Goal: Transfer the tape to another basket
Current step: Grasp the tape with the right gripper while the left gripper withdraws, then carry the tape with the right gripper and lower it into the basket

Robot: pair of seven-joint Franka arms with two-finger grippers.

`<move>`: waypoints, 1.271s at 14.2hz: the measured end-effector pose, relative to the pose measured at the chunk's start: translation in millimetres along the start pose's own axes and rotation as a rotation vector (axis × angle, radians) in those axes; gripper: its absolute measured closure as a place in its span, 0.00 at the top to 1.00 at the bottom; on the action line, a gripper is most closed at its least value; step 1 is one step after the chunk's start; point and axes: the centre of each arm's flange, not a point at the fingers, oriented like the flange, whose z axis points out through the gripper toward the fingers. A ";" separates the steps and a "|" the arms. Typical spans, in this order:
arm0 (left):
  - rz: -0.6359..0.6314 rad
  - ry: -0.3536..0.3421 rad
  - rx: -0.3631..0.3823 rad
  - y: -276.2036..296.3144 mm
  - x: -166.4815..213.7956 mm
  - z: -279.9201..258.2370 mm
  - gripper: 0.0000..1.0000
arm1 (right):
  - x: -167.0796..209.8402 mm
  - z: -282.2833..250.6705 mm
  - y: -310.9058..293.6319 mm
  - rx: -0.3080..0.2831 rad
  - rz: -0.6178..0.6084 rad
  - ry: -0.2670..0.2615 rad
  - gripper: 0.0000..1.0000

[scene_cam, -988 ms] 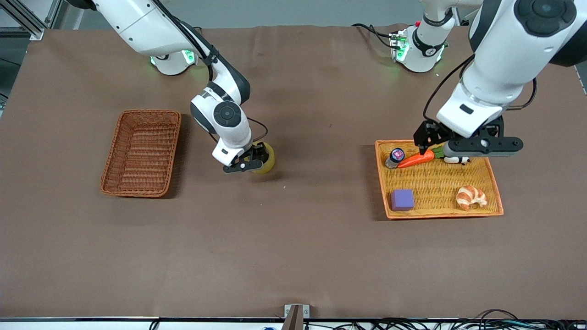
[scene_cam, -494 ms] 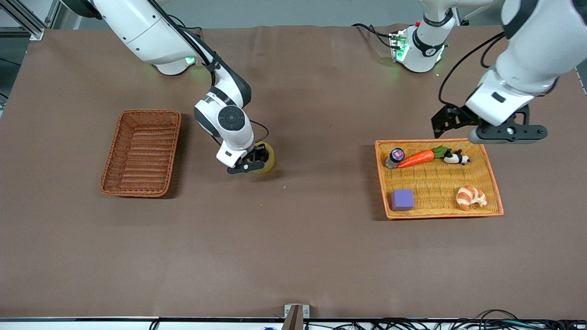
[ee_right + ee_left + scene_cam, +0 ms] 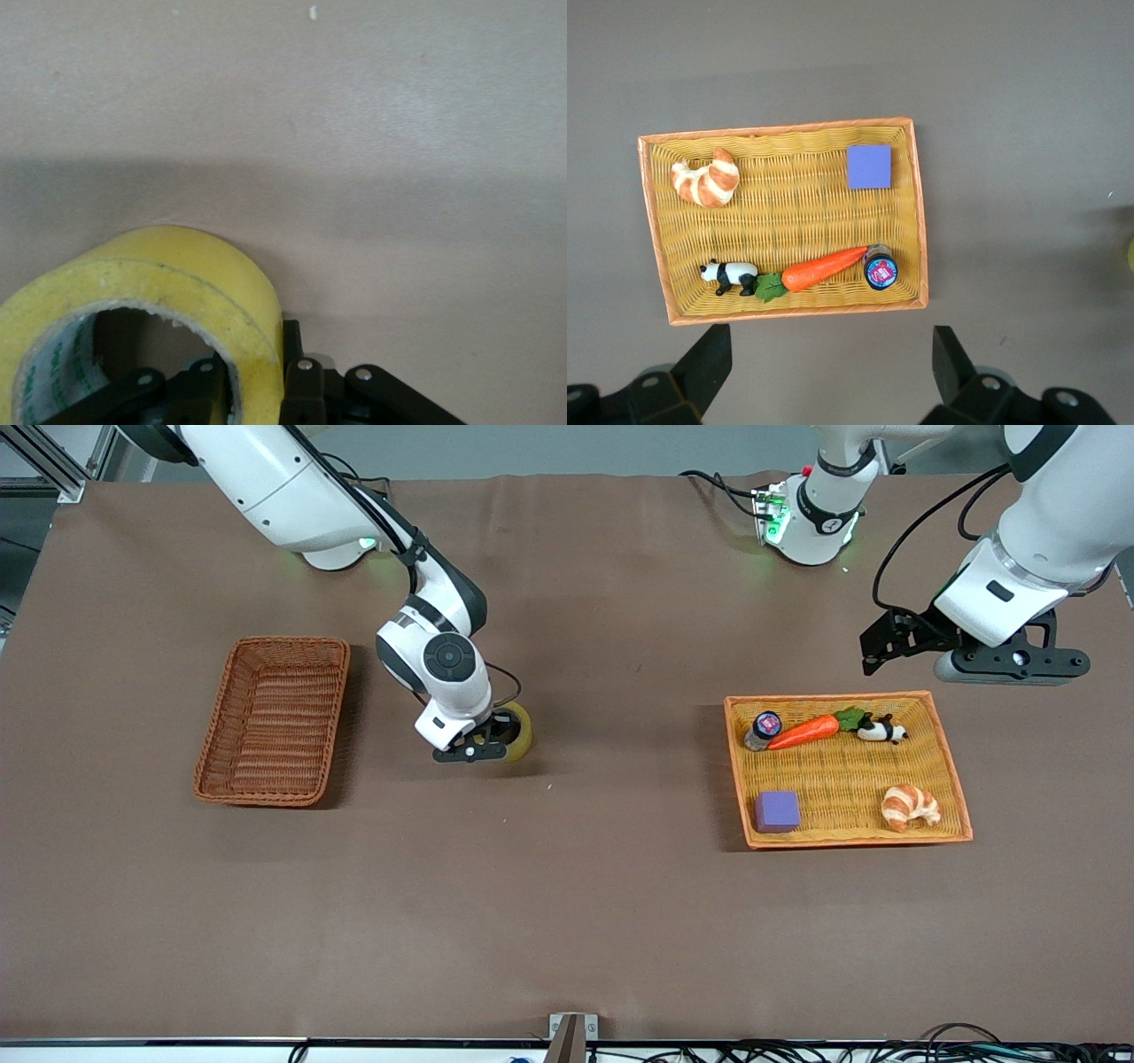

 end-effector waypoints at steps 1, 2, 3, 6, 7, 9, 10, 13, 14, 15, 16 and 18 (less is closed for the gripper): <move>-0.004 0.001 0.001 -2.4 0.5 -0.1 1.00 | 6.1 -9.3 5.3 -0.019 0.022 -0.008 0.22; -0.007 0.004 0.008 -5.5 1.2 -0.2 1.00 | 14.7 -25.9 15.7 -0.032 0.053 -0.012 0.22; -0.009 0.006 0.017 -8.4 1.8 0.0 1.00 | 24.9 -51.6 33.7 -0.039 0.094 -0.017 0.22; -0.013 0.005 0.021 -13.6 2.5 0.7 1.00 | 44.7 -146.9 123.6 -0.005 0.145 -0.054 0.22; -0.006 0.005 0.021 -13.5 2.5 1.1 1.00 | 46.7 -175.5 164.8 -0.003 0.132 -0.058 0.22; 0.001 0.004 0.021 -13.0 2.3 1.9 1.00 | 41.7 -210.5 253.1 -0.013 0.086 -0.063 0.22; 0.002 0.004 0.022 -13.0 2.4 2.2 1.00 | 36.1 -212.7 296.8 -0.012 0.062 -0.066 0.22; -0.002 0.006 0.026 -15.9 3.0 2.5 1.00 | 10.0 -178.2 398.7 0.009 0.020 -0.084 0.22; -0.004 0.006 0.027 -17.6 3.3 2.4 1.00 | 0.3 -159.2 413.5 0.015 0.014 -0.080 0.22; -0.005 0.008 0.029 -18.5 3.5 2.3 1.00 | -9.7 -138.1 421.8 0.020 0.008 -0.071 0.22; -0.006 0.008 0.030 -19.0 3.6 2.3 1.00 | -20.9 -115.8 427.3 0.024 0.001 -0.059 0.22; -0.006 0.008 0.030 -19.0 3.7 2.2 1.00 | -45.6 -72.4 431.0 0.030 -0.003 -0.033 0.22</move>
